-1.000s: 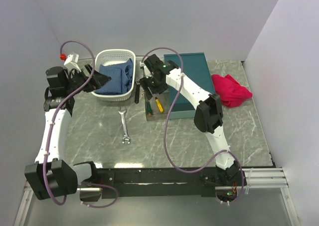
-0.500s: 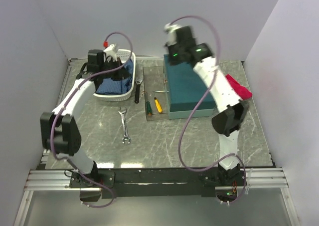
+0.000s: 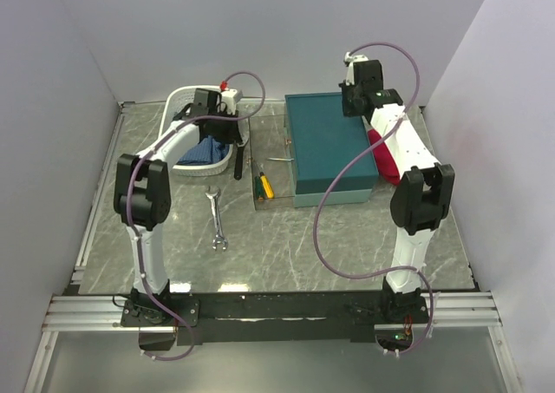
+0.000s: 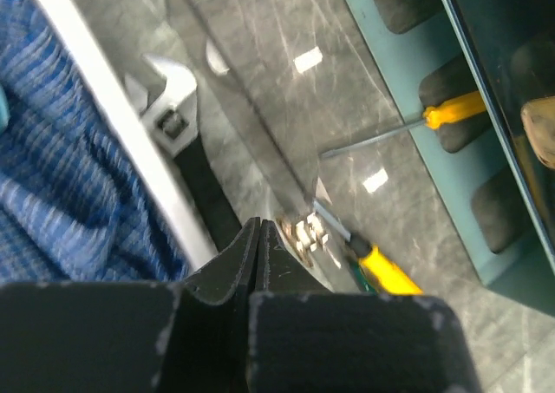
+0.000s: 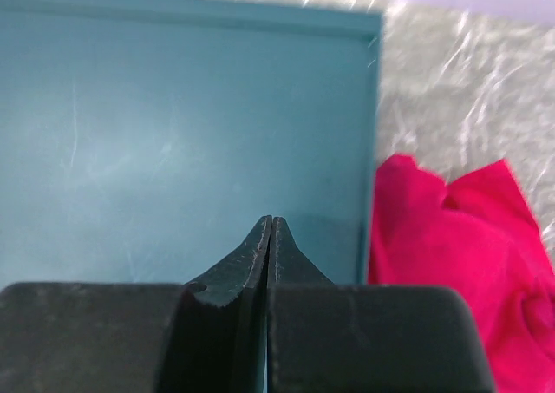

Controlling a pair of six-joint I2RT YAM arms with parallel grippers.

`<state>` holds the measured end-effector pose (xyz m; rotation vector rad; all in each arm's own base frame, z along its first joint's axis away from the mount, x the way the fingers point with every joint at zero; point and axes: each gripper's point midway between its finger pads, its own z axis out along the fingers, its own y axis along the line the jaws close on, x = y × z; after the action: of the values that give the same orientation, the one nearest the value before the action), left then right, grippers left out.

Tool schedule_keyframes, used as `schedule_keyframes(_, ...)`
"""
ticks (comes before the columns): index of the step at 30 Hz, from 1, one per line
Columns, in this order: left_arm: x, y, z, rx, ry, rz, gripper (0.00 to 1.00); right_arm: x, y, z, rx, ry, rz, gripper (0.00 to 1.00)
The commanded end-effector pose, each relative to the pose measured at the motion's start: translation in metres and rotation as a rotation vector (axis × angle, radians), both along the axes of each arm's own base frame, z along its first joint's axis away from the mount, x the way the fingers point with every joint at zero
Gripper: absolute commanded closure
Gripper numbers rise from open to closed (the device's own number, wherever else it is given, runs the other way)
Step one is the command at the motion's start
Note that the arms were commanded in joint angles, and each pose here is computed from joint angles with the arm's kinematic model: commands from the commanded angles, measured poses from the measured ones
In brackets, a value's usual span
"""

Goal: Sort the tools into containers

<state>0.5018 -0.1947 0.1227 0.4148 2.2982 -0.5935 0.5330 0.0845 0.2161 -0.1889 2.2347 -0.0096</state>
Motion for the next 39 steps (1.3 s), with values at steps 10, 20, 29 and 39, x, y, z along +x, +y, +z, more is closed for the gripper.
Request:
schedule_keyframes(10,0.023,-0.028,-0.02,0.101,-0.065,-0.086,0.99,0.01,-0.04,0.022,-0.045,-0.107,-0.121,1.0)
schedule_keyframes(20,0.009,-0.088,-0.019,0.079,-0.105,-0.217,0.99,-0.017,-0.072,-0.043,-0.072,0.078,-0.135,1.0)
schedule_keyframes(29,0.005,-0.128,-0.02,-0.018,-0.084,-0.254,0.99,-0.053,-0.048,-0.086,0.004,0.285,0.004,1.0)
schedule_keyframes(39,-0.007,-0.16,-0.009,-0.099,-0.09,-0.33,0.99,-0.073,-0.041,-0.101,0.062,0.352,-0.009,1.0)
